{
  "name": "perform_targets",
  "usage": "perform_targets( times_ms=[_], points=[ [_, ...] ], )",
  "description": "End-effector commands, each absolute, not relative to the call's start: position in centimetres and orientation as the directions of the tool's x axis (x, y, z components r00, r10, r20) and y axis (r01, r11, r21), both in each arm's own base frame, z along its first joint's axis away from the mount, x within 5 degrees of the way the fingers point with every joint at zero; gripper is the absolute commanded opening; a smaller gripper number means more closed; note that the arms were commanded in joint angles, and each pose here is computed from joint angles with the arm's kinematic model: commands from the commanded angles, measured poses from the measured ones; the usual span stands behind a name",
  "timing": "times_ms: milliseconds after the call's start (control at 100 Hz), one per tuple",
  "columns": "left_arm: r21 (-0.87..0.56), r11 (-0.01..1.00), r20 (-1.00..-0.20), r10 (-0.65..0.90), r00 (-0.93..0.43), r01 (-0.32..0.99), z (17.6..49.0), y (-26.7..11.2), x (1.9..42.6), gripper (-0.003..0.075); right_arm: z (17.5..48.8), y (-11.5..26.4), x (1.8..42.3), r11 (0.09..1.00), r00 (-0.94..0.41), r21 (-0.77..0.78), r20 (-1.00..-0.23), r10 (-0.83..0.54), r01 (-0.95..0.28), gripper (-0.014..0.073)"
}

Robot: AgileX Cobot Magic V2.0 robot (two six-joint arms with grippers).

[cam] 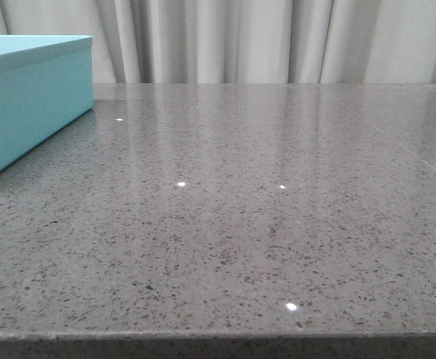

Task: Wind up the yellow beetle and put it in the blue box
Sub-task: 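Open the left gripper and raise it out of the bin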

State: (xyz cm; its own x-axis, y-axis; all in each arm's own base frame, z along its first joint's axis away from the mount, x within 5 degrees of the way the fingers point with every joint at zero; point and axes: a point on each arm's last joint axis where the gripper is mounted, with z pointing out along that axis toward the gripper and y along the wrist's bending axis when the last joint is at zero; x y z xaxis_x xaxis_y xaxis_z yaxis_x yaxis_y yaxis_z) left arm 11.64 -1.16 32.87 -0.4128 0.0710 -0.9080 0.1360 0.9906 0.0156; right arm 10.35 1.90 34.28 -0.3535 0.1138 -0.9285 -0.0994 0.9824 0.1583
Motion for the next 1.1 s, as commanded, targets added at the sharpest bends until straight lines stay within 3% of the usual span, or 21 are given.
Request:
perform_targets(
  times_ms=[0, 320, 1090],
  points=[
    [-0.003, 0.993, -0.955, 0.032, -0.295, 0.118, 33.4, -1.1, 10.7, -0.0019, 34.7, 1.9, 9.9, 0.980, -0.236, 0.140, -0.966, 0.104, -0.141, -0.0068],
    [0.001, 0.994, -0.974, 0.026, -0.226, 0.109, 30.9, -1.0, 8.2, -0.0018, 31.6, 1.5, 8.2, 0.977, -0.204, 0.144, -0.973, 0.110, -0.158, -0.0068],
    [0.002, 0.994, -0.976, 0.025, -0.214, 0.107, 30.8, -0.9, 8.1, -0.0018, 31.5, 1.5, 8.1, 0.977, -0.203, 0.144, -0.973, 0.110, -0.158, -0.0068]
  ],
)
